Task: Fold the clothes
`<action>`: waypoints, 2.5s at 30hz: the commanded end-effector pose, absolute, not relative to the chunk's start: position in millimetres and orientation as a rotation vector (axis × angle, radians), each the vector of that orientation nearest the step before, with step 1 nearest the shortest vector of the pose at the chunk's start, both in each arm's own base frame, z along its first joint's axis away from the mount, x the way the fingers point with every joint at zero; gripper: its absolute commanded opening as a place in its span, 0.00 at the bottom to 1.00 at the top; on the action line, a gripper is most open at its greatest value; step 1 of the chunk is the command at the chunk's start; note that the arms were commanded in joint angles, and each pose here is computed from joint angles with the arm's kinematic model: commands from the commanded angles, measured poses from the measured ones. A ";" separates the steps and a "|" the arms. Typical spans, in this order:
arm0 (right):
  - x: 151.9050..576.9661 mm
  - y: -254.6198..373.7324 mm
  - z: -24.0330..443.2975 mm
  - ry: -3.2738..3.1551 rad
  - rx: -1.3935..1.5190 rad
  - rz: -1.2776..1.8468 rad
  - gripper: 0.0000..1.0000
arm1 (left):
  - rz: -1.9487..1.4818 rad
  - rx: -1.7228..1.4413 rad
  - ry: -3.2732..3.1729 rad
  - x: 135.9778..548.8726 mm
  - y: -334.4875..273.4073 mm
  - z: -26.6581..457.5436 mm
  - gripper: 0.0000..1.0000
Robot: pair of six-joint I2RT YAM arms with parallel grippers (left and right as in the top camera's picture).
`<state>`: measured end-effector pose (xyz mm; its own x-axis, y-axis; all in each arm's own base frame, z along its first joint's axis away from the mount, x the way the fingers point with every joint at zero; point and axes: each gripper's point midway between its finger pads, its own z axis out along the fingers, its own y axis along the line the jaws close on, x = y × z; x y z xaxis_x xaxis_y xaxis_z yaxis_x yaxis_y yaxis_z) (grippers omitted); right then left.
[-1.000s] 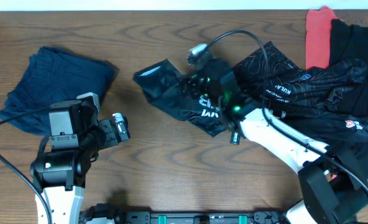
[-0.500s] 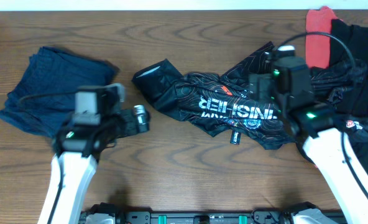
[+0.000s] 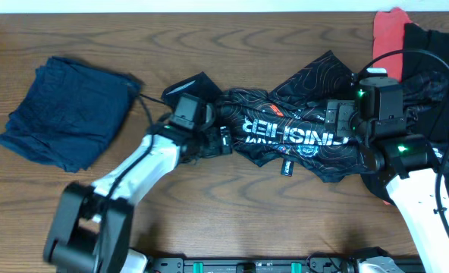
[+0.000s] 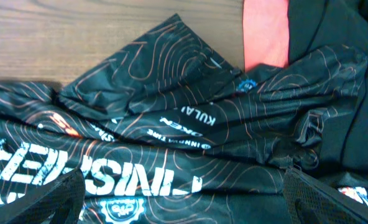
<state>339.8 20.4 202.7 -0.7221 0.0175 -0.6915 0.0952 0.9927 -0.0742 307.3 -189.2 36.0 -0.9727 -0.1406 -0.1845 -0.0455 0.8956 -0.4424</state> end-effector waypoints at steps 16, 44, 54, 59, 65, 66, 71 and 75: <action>329.3 5.9 199.7 2.411 0.137 -0.169 0.99 | -0.408 -0.267 2.536 415.6 -123.9 98.0 0.06; 305.3 -22.7 188.8 2.467 0.349 -0.289 0.99 | -0.697 -0.180 2.974 309.4 -227.4 60.8 0.98; 296.8 -47.6 187.7 2.475 0.438 -0.336 0.99 | -0.769 -0.131 2.955 315.6 -288.1 5.3 0.98; 296.8 -48.0 187.7 2.475 0.440 -0.337 0.99 | -0.753 -0.150 2.963 321.5 -286.2 -14.5 0.45; 296.6 -48.1 187.7 2.476 0.439 -0.338 0.99 | -0.625 -0.259 2.997 324.8 -250.7 -11.1 0.06; 296.6 -48.1 187.6 2.476 0.440 -0.338 0.99 | -0.563 -0.283 3.005 324.9 -235.5 -7.3 0.06; 296.7 -48.1 187.7 2.475 0.440 -0.337 0.99 | -0.246 -0.303 2.938 339.1 -154.0 27.5 0.06; 296.8 -47.9 187.6 2.475 0.440 -0.337 0.99 | -0.159 -0.340 2.846 352.5 -104.7 61.4 0.25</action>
<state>297.9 -42.0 181.1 -0.7878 0.2135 -0.5778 0.3532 0.9251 -0.1397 336.6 -143.7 35.1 -0.9565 -0.2663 -0.1188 -0.2359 0.9462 -0.2215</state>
